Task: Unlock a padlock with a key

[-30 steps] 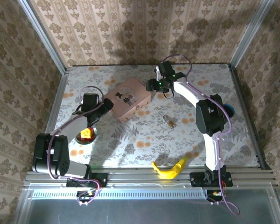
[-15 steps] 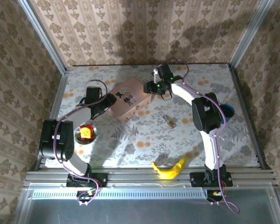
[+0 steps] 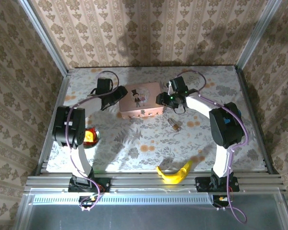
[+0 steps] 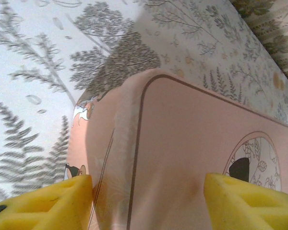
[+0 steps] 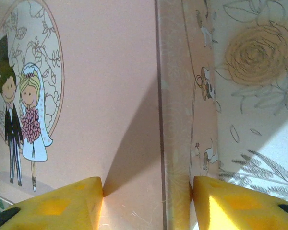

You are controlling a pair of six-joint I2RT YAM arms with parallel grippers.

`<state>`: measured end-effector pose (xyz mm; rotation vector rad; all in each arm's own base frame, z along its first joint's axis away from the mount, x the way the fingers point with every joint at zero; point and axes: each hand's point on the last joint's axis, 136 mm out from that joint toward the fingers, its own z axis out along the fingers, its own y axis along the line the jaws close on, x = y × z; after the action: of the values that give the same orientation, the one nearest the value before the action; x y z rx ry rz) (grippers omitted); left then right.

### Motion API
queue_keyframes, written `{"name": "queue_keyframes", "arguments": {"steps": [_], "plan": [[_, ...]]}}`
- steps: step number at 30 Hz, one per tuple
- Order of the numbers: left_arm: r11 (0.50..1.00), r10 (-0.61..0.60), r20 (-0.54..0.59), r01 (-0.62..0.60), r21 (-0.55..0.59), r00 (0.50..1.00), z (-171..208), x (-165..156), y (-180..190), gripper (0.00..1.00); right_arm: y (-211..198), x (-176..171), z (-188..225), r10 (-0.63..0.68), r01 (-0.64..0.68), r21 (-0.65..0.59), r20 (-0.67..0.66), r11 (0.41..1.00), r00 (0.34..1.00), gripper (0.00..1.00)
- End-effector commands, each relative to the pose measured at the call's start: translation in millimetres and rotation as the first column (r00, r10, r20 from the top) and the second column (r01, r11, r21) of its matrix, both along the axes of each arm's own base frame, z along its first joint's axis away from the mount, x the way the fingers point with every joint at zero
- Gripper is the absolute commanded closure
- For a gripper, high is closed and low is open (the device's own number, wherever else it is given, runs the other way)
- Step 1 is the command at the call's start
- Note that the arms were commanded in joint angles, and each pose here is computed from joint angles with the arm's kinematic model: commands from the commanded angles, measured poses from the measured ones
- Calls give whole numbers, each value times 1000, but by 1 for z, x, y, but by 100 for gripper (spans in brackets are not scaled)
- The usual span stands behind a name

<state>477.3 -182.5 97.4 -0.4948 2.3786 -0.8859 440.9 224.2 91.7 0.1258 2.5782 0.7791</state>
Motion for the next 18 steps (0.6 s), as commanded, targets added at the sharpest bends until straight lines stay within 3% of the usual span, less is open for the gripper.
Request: {"name": "queue_keyframes", "arguments": {"steps": [1, 11, 18], "plan": [[986, -146, 66, 151, -70, 987, 21, 3, -45, 37, 6, -12, 5, -18, 18, 11, -5, 1000, 1000, 45], [986, -145, 80, 151, -77, 986, 24, 15, -43, 30, -9, -10, 7, -67, 67, -52, 5, 996, 998, 38], [993, -82, 161, 94, -73, 984, 62, 11, -4, 2, -34, -12, 41, -82, 95, -154, 90, 983, 993, 34]]}}
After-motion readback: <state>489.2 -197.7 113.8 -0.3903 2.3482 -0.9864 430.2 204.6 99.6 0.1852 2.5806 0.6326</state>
